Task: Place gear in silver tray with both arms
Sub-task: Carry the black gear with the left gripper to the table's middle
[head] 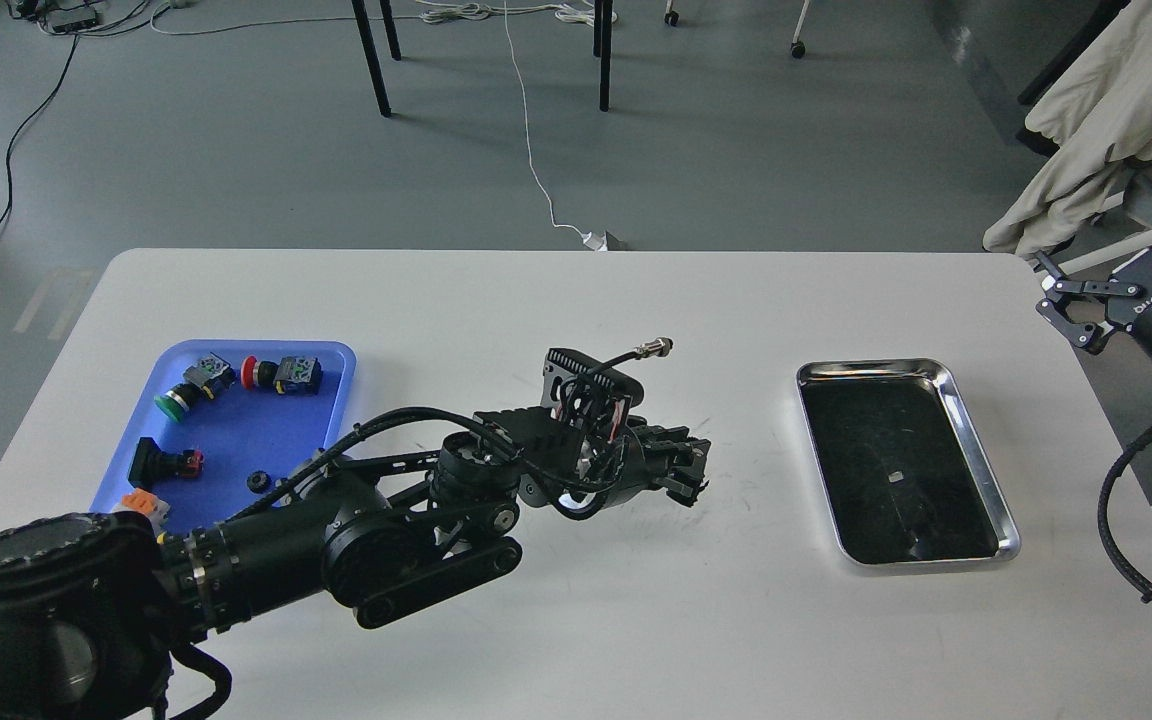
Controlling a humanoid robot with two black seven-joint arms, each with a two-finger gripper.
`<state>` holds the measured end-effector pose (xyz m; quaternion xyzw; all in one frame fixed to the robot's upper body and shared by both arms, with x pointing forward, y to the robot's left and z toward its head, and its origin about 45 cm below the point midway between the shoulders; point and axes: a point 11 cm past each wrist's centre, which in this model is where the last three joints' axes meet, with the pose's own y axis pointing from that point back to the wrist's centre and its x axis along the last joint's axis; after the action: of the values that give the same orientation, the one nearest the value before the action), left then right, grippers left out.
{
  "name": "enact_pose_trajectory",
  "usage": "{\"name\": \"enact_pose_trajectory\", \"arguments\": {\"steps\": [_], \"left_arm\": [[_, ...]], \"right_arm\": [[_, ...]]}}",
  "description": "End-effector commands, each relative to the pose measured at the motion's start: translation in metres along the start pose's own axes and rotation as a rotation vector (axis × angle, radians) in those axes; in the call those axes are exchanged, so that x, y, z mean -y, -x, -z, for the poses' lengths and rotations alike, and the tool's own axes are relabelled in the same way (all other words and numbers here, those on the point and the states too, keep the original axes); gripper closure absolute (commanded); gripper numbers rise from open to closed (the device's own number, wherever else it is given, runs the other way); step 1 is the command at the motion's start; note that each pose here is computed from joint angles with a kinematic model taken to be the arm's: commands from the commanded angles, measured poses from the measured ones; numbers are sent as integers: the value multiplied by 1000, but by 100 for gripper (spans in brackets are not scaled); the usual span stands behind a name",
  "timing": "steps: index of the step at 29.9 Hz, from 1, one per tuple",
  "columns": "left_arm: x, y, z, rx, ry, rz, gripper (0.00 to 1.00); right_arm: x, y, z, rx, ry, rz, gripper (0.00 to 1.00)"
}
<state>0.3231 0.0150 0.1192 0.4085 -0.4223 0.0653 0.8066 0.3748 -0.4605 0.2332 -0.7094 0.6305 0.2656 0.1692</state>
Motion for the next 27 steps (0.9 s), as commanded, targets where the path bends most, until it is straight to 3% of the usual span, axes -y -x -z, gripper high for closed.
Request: {"name": "enact_pose_trajectory", "arguments": {"steps": [1,14,17,24,27], "left_arm": [[3,14,11,-11,-20,3,84],[3,32,8,-71,2,-24,77],[3,30,4,-74,15,-31,65],[1,15,-8,-146,55,-118,10],[-1,4,-13,-173,69,-153,6]], "right_arm": [[-2,-2,1,-5,2,-5,1],[-1,-1,0,-5,4,-2,1],[-1,-1,0,-5,3,-2,1],[-1,1,0,-6,7,5,1],[0,3,1,-8,6,11,1]]}}
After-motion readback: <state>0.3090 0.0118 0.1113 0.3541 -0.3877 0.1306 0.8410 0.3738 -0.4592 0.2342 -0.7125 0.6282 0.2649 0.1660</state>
